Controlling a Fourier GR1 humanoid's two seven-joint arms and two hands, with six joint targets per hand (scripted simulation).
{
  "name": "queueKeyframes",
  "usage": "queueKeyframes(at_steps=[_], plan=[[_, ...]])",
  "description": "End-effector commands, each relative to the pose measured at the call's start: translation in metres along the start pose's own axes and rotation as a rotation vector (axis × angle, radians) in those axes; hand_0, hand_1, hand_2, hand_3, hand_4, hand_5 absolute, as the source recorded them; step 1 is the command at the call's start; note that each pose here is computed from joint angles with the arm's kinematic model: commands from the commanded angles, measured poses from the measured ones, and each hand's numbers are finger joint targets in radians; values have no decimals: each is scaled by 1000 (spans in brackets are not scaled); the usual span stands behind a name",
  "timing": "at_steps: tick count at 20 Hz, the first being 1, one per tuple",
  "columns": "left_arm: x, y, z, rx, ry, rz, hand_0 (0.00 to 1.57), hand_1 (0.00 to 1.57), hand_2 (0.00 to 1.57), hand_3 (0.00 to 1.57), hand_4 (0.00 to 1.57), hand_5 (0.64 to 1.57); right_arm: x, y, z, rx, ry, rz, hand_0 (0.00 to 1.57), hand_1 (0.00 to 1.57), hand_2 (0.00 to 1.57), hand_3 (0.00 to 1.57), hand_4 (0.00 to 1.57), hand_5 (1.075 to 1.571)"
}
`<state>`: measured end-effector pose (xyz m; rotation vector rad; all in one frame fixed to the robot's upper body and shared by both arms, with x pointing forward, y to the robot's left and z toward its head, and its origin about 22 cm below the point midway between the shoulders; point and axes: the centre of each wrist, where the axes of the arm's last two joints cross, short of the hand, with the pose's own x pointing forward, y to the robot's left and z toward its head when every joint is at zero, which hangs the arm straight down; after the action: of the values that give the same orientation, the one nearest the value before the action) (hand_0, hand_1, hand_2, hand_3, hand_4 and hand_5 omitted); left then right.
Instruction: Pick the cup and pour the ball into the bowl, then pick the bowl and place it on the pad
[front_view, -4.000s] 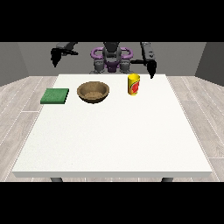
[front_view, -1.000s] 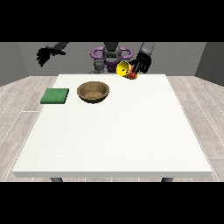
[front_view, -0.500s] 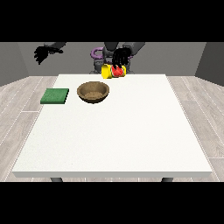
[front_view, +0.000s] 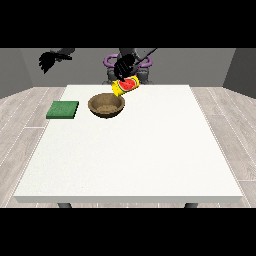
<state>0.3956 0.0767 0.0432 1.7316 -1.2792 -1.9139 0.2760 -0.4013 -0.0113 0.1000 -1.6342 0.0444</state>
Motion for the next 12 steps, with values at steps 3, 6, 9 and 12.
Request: queueKeyframes(at_steps=[3, 6, 9, 12], plan=[[32, 23, 0, -15, -141, -209, 1451, 1451, 1571, 1571, 1529, 1143, 2, -23, 13, -52, 8, 9, 0, 0, 0, 0, 0, 1571], [24, 7, 4, -15, -119, -231, 1446, 1446, 1571, 1571, 1529, 1129, 5, -7, 5, 3, 36, 2, 0, 0, 0, 0, 0, 1570], [7, 31, -13, 5, -109, -227, 1447, 1447, 1571, 1571, 1532, 1135, 6, -3, -5, -13, 43, -20, 0, 0, 0, 0, 0, 1568], [-9, 34, -9, 68, 159, 347, 1499, 1499, 1571, 1571, 1571, 1092, -6, -2, 3, -112, 66, -32, 0, 0, 0, 0, 225, 1565]])
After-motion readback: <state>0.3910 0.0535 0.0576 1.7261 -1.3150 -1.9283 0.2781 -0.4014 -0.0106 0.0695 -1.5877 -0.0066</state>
